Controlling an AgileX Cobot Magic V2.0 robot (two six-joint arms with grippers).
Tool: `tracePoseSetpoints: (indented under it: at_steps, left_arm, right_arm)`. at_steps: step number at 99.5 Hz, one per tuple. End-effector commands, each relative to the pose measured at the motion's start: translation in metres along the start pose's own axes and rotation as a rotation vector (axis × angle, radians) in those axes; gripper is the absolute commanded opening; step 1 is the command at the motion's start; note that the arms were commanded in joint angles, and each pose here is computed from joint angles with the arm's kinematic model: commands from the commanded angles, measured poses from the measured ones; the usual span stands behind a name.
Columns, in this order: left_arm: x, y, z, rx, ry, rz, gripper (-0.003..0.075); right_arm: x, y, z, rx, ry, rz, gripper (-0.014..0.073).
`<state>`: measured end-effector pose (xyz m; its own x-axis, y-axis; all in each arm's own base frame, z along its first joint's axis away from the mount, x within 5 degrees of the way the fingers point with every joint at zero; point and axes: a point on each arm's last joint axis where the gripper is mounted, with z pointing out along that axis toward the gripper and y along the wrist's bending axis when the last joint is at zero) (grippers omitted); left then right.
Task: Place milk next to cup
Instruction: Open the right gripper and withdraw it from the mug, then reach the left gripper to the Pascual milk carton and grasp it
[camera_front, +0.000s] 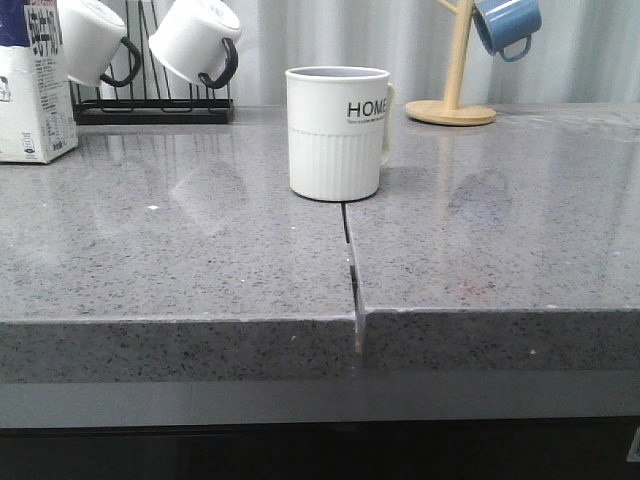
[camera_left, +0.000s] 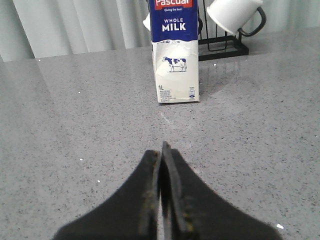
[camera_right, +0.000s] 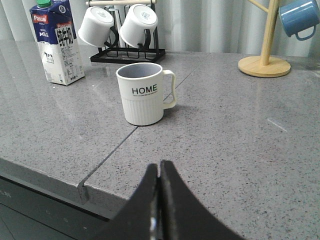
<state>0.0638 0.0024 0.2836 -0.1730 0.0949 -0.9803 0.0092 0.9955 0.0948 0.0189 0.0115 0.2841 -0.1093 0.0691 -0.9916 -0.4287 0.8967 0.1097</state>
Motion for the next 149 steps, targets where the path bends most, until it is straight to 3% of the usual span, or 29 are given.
tracePoseSetpoints:
  at_steps: [1, 6, 21, 28, 51, 62, 97, 149]
  left_arm:
    - [-0.026, 0.001, 0.007, -0.002, -0.059, 0.020, 0.0092]
    - [-0.031, 0.001, 0.016, 0.003, -0.043, 0.023, 0.0194]
    - [-0.045, -0.002, 0.039, 0.026, -0.067, 0.026, 0.0615]
    - [-0.048, -0.004, 0.050, 0.040, -0.097, 0.028, 0.0716]
    - [-0.050, -0.010, 0.087, 0.081, -0.145, -0.013, 0.0629]
    - [-0.052, -0.013, 0.101, 0.096, -0.185, -0.018, 0.0627]
    - [-0.076, -0.013, 0.156, 0.091, -0.123, -0.068, 0.0627]
    - [-0.082, -0.011, 0.230, 0.066, -0.065, -0.114, 0.0618]
  right_arm:
    - [-0.013, 0.001, -0.005, 0.000, -0.105, -0.017, -0.0070]
    - [-0.013, 0.001, -0.005, 0.000, -0.105, -0.017, -0.0070]
    - [-0.013, 0.001, -0.005, 0.000, -0.105, -0.017, -0.0070]
    - [-0.013, 0.001, -0.005, 0.000, -0.105, -0.017, -0.0070]
    - [-0.013, 0.001, -0.005, 0.000, -0.105, -0.017, -0.0070]
    - [-0.013, 0.001, -0.005, 0.000, -0.105, -0.017, -0.0070]
    - [-0.013, 0.001, -0.005, 0.000, -0.105, -0.017, -0.0070]
    - [-0.013, 0.001, -0.005, 0.000, -0.105, -0.017, -0.0070]
